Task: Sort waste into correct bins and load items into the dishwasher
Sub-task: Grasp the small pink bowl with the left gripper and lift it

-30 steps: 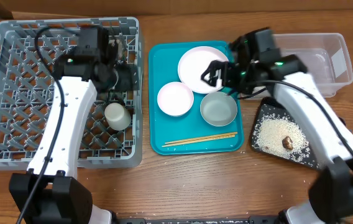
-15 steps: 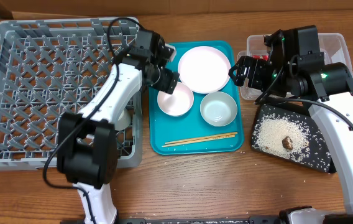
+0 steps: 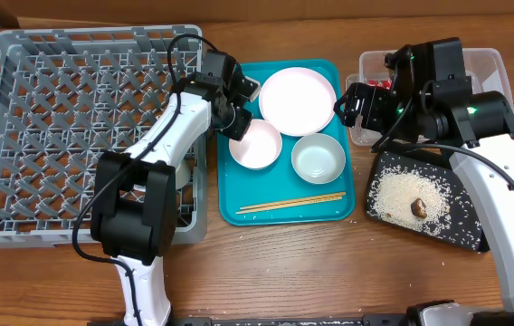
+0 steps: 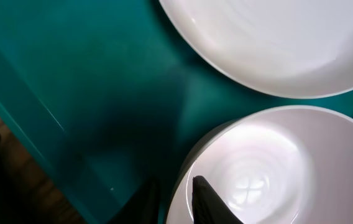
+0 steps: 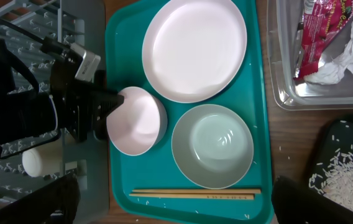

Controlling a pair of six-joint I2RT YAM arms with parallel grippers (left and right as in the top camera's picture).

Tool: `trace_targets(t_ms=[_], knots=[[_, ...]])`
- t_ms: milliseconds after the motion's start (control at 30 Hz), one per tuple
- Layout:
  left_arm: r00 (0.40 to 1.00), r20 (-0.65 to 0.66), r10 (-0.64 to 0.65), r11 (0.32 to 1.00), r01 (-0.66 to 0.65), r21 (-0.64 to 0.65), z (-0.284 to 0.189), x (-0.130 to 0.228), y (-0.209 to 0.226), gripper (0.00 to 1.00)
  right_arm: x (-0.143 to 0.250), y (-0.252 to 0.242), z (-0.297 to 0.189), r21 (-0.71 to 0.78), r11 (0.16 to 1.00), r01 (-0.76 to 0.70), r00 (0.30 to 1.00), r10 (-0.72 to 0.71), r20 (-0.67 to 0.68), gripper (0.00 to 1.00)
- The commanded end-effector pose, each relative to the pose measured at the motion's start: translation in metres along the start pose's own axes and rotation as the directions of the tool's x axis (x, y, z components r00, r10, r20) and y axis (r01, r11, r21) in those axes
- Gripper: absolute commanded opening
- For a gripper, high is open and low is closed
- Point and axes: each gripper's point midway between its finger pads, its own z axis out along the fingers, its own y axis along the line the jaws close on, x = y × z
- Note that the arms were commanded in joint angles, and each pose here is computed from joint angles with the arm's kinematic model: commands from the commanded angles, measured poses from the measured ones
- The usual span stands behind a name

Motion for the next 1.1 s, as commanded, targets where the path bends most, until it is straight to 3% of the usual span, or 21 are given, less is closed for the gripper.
trace_targets(t_ms=[0, 67, 167, 467, 600, 767, 867, 1000, 1067], knots=[[1.000, -0.019, 0.009, 1.000, -0.008, 0.020, 0.006, 0.004, -0.002, 0.20, -0.001, 0.000, -0.002, 0.005, 1.000, 0.010, 1.000, -0.010, 0.010, 1.00], [1.000, -0.016, 0.010, 1.000, -0.010, 0.019, 0.006, 0.003, -0.002, 0.18, -0.001, 0.000, -0.002, 0.005, 1.000, 0.010, 1.000, -0.010, 0.010, 1.00], [1.000, 0.002, 0.016, 1.000, -0.016, 0.015, 0.006, -0.001, -0.001, 0.04, 0.000, 0.000, -0.002, 0.006, 1.000, 0.009, 1.000, -0.009, 0.008, 1.00], [1.000, 0.020, 0.007, 1.000, -0.007, 0.011, -0.017, -0.011, -0.001, 0.04, 0.004, -0.002, -0.002, 0.014, 1.000, 0.006, 1.000, -0.006, -0.010, 1.00], [0.993, 0.121, 0.003, 0.999, 0.001, -0.039, -0.095, -0.043, 0.008, 0.04, 0.004, -0.002, -0.002, 0.014, 1.000, 0.007, 1.000, -0.006, -0.009, 1.00], [0.950, 0.312, 0.035, 0.954, 0.061, -0.293, -0.187, -0.081, 0.051, 0.04, 0.003, -0.001, -0.002, 0.012, 1.000, 0.007, 1.000, -0.007, -0.006, 1.00], [0.919, 0.391, 0.048, 0.822, 0.186, -0.538, -0.232, -0.092, 0.096, 0.04, 0.001, 0.000, -0.002, 0.009, 1.000, 0.010, 1.000, -0.010, 0.001, 1.00], [0.879, 0.475, -0.041, 0.497, 0.430, -0.754, -0.274, -0.078, 0.152, 0.04, 0.000, 0.000, -0.002, 0.006, 1.000, 0.011, 1.000, -0.011, 0.008, 1.00], [0.876, 0.479, -0.058, 0.377, 0.463, -0.802, -0.279, -0.071, 0.167, 0.04, -0.001, 0.001, -0.002, 0.005, 1.000, 0.012, 1.000, -0.012, 0.010, 1.00]])
